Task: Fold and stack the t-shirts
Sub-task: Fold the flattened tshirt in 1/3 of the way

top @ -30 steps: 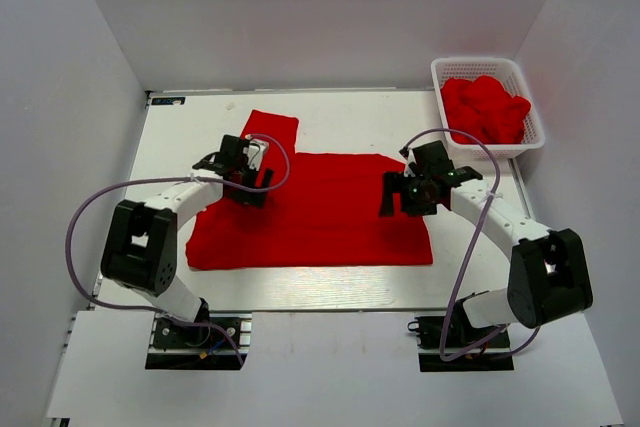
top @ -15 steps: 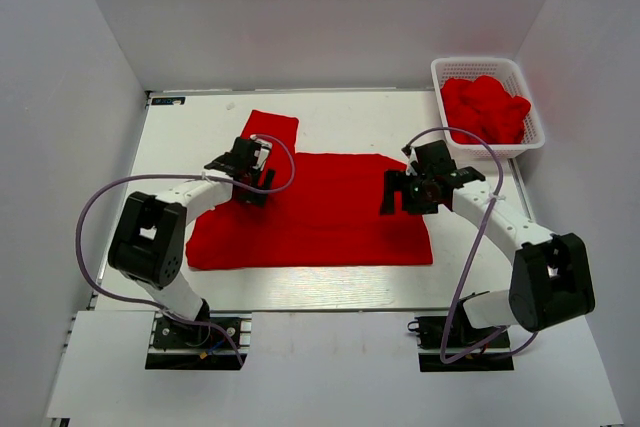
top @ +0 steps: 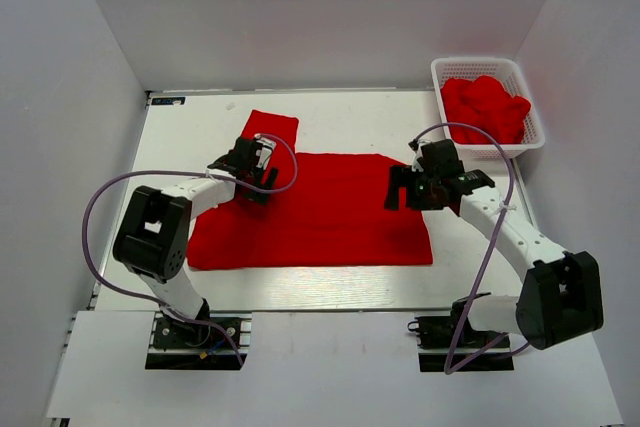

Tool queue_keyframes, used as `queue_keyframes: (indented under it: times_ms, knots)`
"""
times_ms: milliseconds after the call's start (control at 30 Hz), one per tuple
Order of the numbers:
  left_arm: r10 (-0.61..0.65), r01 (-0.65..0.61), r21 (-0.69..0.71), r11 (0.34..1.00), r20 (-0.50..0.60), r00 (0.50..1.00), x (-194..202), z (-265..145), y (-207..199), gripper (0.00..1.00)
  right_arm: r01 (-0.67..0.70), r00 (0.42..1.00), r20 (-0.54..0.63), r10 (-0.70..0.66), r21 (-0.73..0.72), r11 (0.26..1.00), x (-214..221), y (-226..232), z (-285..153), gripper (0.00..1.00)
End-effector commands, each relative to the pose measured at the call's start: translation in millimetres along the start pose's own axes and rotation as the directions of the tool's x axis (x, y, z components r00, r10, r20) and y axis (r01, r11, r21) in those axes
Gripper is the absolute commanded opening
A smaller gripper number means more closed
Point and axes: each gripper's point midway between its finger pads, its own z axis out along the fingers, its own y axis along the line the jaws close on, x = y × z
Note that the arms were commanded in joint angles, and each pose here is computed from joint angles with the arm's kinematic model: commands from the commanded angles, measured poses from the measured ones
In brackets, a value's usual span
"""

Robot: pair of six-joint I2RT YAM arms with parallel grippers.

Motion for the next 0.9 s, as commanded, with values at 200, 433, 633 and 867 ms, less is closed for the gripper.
queue_keyframes:
  times_ms: [200, 433, 633, 867]
  knots:
    - [0.0, 0.005, -0.08, 0.997, 0.07, 0.998, -12.4, 5.3, 18.6, 0.99, -0.009, 0.996, 0.085, 0.007, 0.026, 1.0, -13.5, -3.4, -13.4, 0.9]
    - [0.038, -0.022, -0.128, 0.991, 0.124, 0.992, -34.4, 15.2, 27.5, 0.99, -0.008, 0.995, 0.097, 0.004, 0.041, 0.999, -15.1, -5.7, -16.0, 0.9]
    - [0.077, -0.055, -0.121, 0.991, 0.185, 0.98, -64.5, 29.6, 29.2, 0.99, -0.01, 0.993, 0.116, 0.005, 0.047, 0.999, -21.1, -5.9, -19.4, 0.9]
    - [0.09, -0.069, -0.101, 0.993, 0.229, 0.969, -103.1, 33.2, 41.5, 0.99, -0.011, 0.992, 0.127, 0.005, 0.05, 0.999, -23.9, -5.6, -22.8, 0.9]
